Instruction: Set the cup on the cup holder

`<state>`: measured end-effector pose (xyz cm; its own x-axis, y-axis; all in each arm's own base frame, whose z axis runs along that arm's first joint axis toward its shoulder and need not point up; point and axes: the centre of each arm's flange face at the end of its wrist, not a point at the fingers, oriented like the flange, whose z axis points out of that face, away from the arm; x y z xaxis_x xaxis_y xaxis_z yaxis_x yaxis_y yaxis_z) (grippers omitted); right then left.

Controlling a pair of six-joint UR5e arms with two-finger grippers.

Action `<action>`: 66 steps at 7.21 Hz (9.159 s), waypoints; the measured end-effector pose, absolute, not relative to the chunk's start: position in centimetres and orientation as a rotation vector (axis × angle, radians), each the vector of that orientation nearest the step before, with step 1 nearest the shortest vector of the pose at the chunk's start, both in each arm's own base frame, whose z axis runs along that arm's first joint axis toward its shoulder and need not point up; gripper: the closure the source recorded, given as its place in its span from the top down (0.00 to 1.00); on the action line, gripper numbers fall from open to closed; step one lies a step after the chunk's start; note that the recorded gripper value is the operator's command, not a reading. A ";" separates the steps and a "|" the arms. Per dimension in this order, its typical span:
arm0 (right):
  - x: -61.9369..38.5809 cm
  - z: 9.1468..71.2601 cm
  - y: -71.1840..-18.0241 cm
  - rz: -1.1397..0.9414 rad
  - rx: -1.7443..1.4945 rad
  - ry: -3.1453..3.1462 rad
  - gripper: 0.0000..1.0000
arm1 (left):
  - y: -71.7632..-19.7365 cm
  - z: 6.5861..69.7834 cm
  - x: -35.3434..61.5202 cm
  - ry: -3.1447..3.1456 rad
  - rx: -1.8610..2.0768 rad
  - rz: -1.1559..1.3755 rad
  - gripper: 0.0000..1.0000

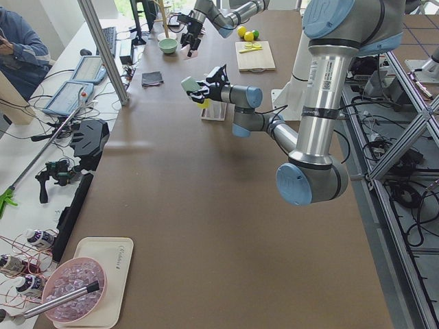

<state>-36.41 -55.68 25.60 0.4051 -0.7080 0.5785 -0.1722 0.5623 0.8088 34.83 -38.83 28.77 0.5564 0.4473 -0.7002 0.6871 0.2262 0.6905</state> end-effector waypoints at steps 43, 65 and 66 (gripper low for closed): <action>-47.9 31.2 -47.8 -0.230 1.408 -1.854 0.00 | -39.9 19.7 39.2 0.933 1.311 -0.148 0.98; -49.4 32.0 -47.3 -0.223 1.387 -1.853 0.00 | -50.5 66.6 -2.4 0.822 -0.088 -0.055 0.98; -49.3 32.1 -47.2 -0.224 1.387 -1.853 0.00 | -50.5 66.3 -2.5 0.818 -0.085 -0.051 0.98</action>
<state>-49.34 -47.25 32.08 -0.0855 -0.8708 0.4841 -0.7307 0.3851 0.5637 -2.48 -50.45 66.32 0.6828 -0.0778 -0.7265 0.0123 0.9954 -0.0951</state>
